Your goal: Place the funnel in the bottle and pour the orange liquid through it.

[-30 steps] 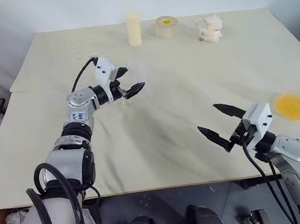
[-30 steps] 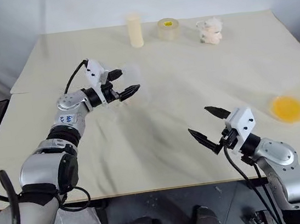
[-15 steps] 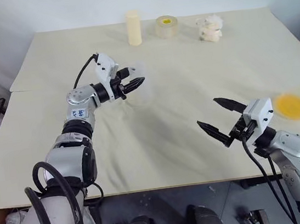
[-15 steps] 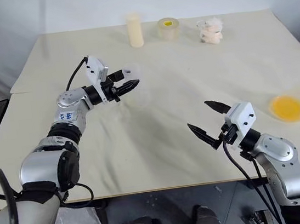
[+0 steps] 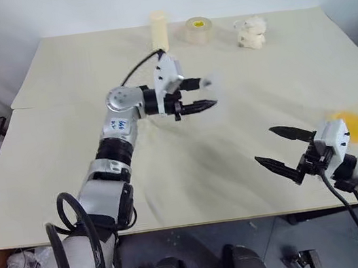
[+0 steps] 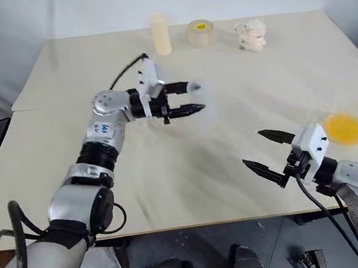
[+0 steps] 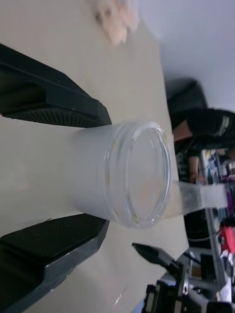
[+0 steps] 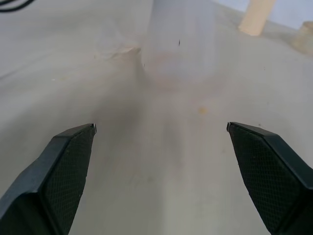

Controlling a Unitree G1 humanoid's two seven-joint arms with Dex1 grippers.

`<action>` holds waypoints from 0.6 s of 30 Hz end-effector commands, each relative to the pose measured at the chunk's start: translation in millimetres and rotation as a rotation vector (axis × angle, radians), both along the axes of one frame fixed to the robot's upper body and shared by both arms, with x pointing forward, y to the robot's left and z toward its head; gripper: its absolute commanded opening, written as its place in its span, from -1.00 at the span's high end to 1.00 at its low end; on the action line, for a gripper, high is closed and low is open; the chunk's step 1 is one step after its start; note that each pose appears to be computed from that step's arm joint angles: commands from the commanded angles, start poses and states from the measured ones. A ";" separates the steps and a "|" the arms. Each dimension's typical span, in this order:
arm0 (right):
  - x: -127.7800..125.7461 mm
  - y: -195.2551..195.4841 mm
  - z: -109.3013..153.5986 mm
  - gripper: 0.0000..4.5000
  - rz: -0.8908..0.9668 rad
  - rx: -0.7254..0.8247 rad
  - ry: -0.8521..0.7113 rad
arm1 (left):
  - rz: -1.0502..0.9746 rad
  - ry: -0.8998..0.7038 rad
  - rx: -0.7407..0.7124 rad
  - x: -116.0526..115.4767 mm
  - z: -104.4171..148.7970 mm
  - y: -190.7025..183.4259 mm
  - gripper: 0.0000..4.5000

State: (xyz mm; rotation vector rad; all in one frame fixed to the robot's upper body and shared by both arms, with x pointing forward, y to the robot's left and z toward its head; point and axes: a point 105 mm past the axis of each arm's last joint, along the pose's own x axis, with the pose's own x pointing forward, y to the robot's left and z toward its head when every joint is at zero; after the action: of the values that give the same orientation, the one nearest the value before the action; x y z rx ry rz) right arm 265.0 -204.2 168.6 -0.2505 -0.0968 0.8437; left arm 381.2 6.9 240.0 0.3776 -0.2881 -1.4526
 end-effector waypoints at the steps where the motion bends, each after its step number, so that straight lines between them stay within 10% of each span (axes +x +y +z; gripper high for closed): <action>1: -8.2 -4.9 15.4 -1.00 0.005 -0.006 -0.040 | -0.013 0.001 0.008 -12.4 -9.1 -22.8 -0.01; 12: -14.4 -7.4 17.0 -1.00 -0.030 0.002 -0.057 | -0.003 0.070 0.040 -27.8 -44.3 -45.8 -0.01; 18: -14.7 -6.4 16.6 -1.00 -0.035 0.004 -0.064 | 0.034 0.115 0.025 -24.7 -38.1 -41.3 -0.90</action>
State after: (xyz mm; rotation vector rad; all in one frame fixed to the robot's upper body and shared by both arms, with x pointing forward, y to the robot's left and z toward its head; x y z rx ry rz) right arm 254.3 -213.5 172.0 -0.2531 -0.0922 0.7986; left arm 359.5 -33.5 194.1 0.3292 -0.1500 -1.4342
